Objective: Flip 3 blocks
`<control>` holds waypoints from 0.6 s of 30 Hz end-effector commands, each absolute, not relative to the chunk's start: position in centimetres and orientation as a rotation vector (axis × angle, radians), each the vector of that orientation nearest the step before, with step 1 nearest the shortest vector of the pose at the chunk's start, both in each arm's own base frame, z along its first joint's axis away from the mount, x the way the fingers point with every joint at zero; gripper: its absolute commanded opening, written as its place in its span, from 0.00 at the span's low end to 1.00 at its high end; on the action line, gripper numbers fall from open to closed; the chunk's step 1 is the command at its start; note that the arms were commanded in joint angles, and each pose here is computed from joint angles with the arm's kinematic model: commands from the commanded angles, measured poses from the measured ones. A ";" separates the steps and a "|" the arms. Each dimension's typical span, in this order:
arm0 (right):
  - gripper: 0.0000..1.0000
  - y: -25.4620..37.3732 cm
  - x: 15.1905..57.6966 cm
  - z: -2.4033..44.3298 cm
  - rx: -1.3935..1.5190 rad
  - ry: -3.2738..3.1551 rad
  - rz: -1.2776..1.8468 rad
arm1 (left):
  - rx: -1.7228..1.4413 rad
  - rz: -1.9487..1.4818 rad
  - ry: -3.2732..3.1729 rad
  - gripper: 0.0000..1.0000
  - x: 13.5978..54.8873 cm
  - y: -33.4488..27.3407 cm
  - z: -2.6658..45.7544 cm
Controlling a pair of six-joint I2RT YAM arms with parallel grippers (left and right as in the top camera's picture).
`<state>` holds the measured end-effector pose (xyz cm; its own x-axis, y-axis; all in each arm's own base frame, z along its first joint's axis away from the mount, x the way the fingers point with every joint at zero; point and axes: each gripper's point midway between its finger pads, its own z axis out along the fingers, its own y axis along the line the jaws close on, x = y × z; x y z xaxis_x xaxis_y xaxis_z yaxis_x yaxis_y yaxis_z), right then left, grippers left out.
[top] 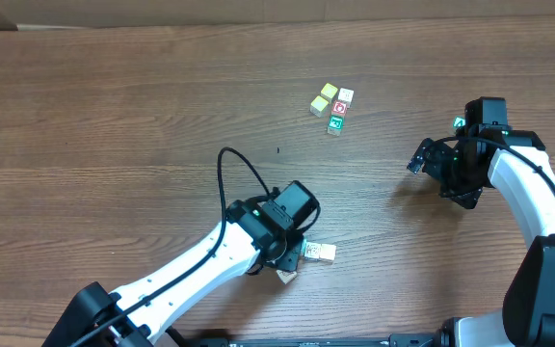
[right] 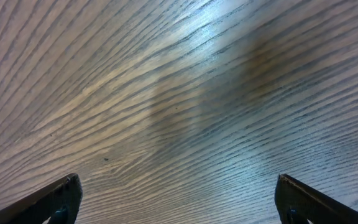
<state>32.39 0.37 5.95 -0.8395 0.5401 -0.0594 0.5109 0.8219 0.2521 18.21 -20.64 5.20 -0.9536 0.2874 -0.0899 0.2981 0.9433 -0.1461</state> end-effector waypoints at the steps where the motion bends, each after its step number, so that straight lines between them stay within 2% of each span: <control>1: 1.00 0.2 32.9 6.4 0.820 2.857 0.341 | 0.787 -0.581 3.035 0.20 15.3 -23.9 6.1; 3: 1.00 0.2 32.9 6.4 0.820 2.857 0.341 | 0.816 -0.572 3.043 0.07 14.7 -23.8 6.1; 4: 1.00 0.2 32.9 6.4 0.819 2.857 0.341 | 0.825 -0.553 3.050 0.04 14.5 -23.7 6.0; 9: 1.00 0.2 32.9 6.4 0.820 2.857 0.341 | 0.874 -0.456 3.086 0.04 13.0 -22.8 5.4; 14: 1.00 0.2 32.9 6.4 0.820 2.857 0.341 | 0.727 -0.241 3.091 0.04 13.0 -21.9 4.1; 18: 1.00 0.2 32.9 6.4 0.819 2.857 0.341 | 0.700 -0.251 3.051 0.04 12.7 -22.9 3.4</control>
<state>32.39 0.37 5.95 -0.8395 0.5401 -0.0594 0.5109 0.8219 0.2521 12.72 -23.17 4.48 -0.8751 0.4833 -0.0235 0.4773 0.8543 -0.2059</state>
